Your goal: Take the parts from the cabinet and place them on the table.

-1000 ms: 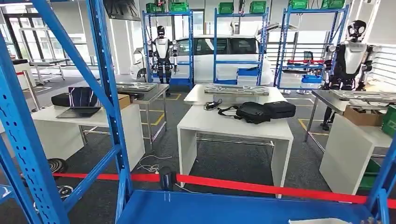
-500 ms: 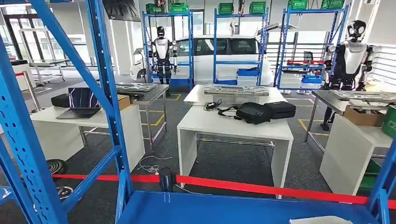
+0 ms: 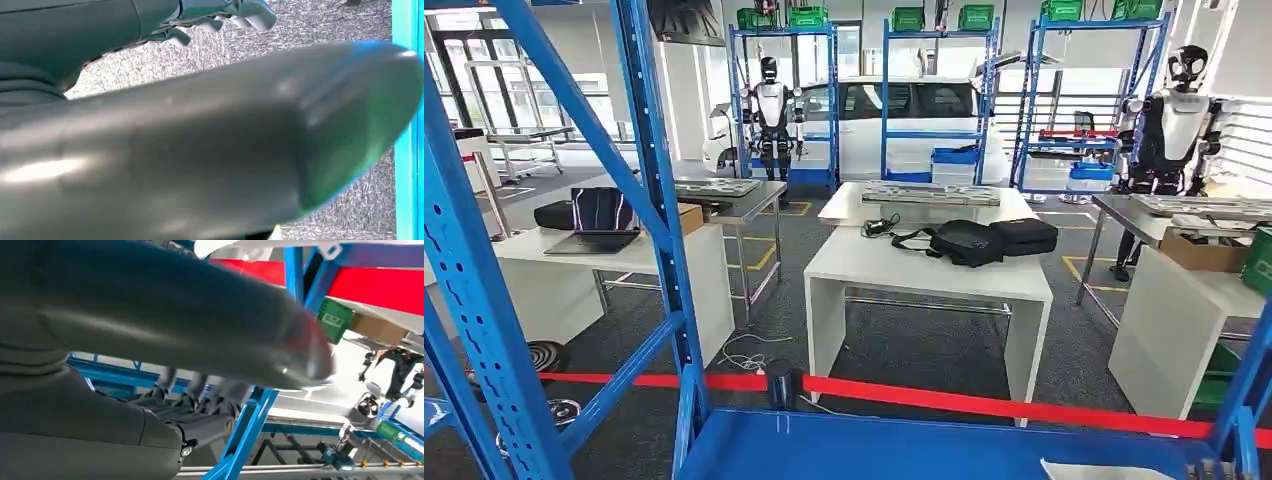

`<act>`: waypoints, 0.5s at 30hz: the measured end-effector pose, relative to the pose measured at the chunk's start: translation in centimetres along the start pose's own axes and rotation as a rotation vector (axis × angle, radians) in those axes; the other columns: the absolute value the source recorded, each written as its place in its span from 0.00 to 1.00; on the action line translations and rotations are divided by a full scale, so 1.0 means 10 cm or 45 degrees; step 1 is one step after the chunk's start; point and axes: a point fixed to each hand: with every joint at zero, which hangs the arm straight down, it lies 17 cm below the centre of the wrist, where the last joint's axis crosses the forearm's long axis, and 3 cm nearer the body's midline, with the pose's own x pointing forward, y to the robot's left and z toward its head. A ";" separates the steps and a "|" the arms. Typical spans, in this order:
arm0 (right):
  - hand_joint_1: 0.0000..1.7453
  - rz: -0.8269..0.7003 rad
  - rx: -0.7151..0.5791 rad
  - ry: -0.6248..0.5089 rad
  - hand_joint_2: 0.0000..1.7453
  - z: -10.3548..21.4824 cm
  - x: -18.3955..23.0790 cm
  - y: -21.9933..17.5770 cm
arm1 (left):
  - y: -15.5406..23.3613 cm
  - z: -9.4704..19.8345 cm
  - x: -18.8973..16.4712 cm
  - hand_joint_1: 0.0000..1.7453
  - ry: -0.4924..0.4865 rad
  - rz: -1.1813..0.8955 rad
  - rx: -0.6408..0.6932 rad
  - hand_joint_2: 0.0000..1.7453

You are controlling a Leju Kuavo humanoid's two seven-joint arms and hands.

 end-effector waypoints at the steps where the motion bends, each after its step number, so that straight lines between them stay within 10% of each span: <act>1: 0.00 -0.004 -0.001 0.001 0.00 0.02 0.02 0.02 | 0.00 0.00 0.00 0.00 0.000 0.001 0.000 0.00; 15: 0.00 -0.080 0.063 -0.044 0.00 0.31 0.45 0.31 | 0.04 0.00 -0.02 0.00 0.004 0.013 0.019 0.00</act>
